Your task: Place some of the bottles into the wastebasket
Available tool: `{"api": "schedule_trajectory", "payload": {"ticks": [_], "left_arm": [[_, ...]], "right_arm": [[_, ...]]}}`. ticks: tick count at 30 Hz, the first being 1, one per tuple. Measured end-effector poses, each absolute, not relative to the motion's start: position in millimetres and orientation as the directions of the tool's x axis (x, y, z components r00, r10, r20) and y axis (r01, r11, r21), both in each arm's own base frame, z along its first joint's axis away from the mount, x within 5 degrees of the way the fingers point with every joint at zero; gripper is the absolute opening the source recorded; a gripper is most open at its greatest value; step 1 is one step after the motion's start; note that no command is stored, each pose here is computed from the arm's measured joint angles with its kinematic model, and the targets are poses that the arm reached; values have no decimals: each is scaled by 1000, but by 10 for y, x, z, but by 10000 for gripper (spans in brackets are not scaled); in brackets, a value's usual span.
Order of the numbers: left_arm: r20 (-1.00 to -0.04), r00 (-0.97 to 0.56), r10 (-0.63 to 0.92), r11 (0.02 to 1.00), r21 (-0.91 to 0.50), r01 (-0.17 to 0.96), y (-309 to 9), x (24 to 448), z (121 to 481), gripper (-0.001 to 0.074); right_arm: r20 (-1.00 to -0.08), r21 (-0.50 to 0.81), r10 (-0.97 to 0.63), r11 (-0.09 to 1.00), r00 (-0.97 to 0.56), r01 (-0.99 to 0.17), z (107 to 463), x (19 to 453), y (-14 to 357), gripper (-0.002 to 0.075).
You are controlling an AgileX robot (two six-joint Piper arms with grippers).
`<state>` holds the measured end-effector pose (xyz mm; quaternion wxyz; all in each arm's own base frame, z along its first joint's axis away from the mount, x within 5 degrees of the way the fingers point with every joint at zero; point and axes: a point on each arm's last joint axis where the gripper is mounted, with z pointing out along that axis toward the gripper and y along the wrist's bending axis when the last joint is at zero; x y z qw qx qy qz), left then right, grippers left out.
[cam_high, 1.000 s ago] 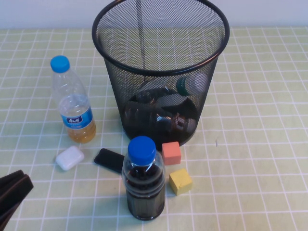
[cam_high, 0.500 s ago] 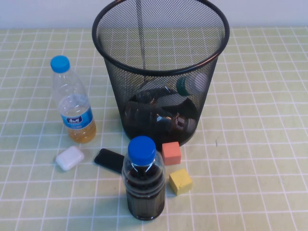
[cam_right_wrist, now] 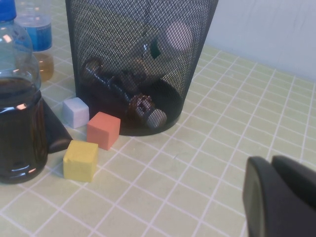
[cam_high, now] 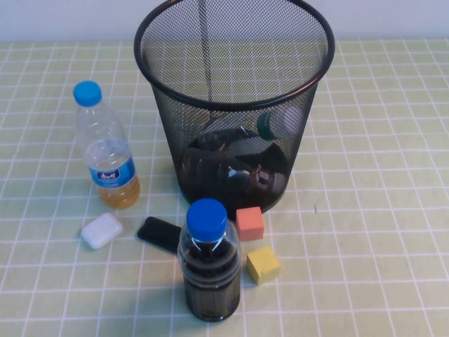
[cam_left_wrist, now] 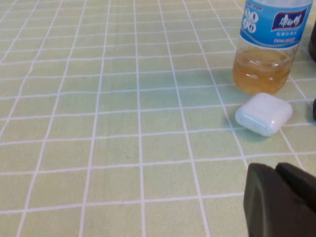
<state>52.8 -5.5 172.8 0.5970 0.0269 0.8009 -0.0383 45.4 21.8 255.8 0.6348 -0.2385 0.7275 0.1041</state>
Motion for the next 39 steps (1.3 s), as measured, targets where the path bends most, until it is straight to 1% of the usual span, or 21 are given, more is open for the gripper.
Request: {"api": "schedule_trajectory", "payload": {"ticks": [29,31,33,36,39], "left_arm": [[-959,-284,-7,996,-33,88,-55,527,1729,-1],[-959,-284,-7,996,-33,88,-55,527,1729,-1],[-959,-284,-7,996,-33,88,-55,527,1729,-1],[-959,-284,-7,996,-33,88,-55,527,1729,-1],[-959,-283,-7,996,-33,88,-55,526,1729,-1]], "right_arm": [[-971,-151,-221,866,-95,-476,2525,449,212,-10],[-975,-149,-205,884,-82,-443,2536,428,182,-10],[-981,-145,-184,914,-67,-379,2526,419,147,-10],[-987,-144,-157,959,-37,-243,2445,437,91,-10],[-992,-109,-116,988,-59,-109,2231,495,41,-10]]}}
